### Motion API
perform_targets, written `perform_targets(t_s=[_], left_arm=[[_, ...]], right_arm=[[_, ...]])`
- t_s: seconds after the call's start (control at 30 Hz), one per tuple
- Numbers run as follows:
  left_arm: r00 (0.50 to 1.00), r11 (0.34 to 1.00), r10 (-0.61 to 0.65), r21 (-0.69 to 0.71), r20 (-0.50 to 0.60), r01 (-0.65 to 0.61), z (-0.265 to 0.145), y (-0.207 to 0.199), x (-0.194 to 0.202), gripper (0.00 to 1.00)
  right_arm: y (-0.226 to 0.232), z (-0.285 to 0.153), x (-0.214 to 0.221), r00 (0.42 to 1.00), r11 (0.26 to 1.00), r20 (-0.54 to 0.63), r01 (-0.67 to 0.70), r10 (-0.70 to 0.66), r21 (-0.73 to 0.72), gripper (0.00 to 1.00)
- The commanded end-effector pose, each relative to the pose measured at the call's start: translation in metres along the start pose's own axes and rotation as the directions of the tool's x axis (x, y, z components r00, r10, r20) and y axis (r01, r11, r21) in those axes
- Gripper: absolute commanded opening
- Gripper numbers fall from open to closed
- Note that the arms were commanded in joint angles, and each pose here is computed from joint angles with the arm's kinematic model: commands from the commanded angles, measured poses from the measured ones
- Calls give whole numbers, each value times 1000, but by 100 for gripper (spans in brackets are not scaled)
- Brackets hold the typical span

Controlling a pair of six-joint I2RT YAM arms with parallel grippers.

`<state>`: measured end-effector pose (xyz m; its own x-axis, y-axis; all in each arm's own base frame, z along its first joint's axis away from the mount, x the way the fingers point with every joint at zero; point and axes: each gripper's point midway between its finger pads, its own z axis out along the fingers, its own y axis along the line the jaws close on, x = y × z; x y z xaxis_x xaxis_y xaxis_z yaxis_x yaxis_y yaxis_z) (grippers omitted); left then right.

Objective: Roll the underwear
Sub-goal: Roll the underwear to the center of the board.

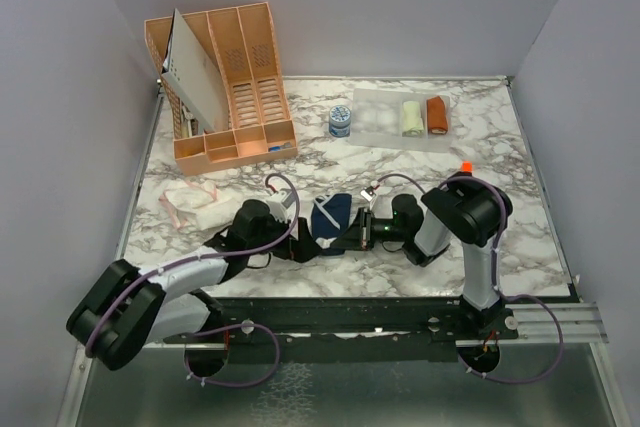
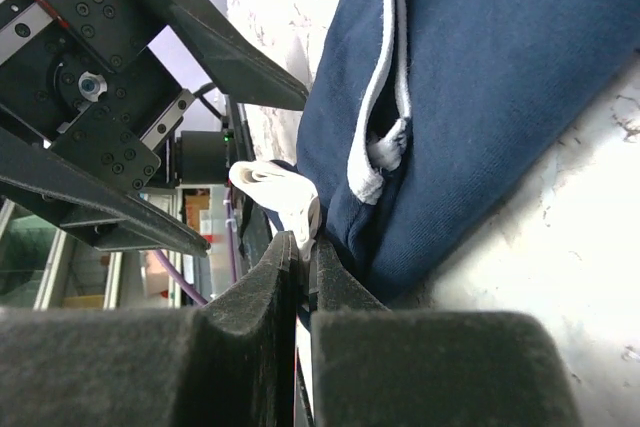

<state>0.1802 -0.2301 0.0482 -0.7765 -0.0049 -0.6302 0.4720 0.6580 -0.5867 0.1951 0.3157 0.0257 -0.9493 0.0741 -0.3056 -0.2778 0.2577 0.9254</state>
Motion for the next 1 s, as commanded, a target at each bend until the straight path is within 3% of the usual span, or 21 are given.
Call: perform_targets(t_s=[0.0, 0.1, 0.3, 0.43, 0.5, 0.6, 0.73, 0.83, 0.97], left_arm=[[999, 999, -18, 27, -29, 19, 12, -1, 1, 93], [998, 998, -57, 28, -31, 58, 20, 2, 0, 87], [982, 990, -135, 28, -129, 140, 30, 6, 20, 61], [978, 988, -147, 21, -150, 152, 30, 9, 28, 56], [978, 989, -144, 9, -153, 147, 32, 13, 29, 42], [978, 990, -141, -14, -156, 140, 38, 18, 27, 19], [975, 991, -134, -7, -178, 134, 49, 19, 24, 0], [975, 993, -116, 11, -189, 120, 52, 17, 21, 0], [967, 996, -65, 38, -245, 77, 53, 11, 19, 0]], right_arm=[[-46, -9, 28, 982, 972, -50, -170, 180, 160, 2], [-48, -10, 28, 981, 970, -52, -179, 190, 163, 2], [-53, -14, 29, 973, 962, -42, -215, 225, 168, 3], [-52, -17, 28, 972, 963, -29, -224, 231, 151, 6], [-46, -17, 26, 980, 973, -28, -192, 196, 127, 9], [-33, -18, 16, 997, 993, -20, -78, 80, 86, 22], [-20, -23, 0, 991, 986, 12, 135, -136, 94, 41], [-15, -28, -10, 952, 946, 22, 300, -305, 123, 56], [-14, -42, -29, 853, 837, 44, 499, -521, 225, 60]])
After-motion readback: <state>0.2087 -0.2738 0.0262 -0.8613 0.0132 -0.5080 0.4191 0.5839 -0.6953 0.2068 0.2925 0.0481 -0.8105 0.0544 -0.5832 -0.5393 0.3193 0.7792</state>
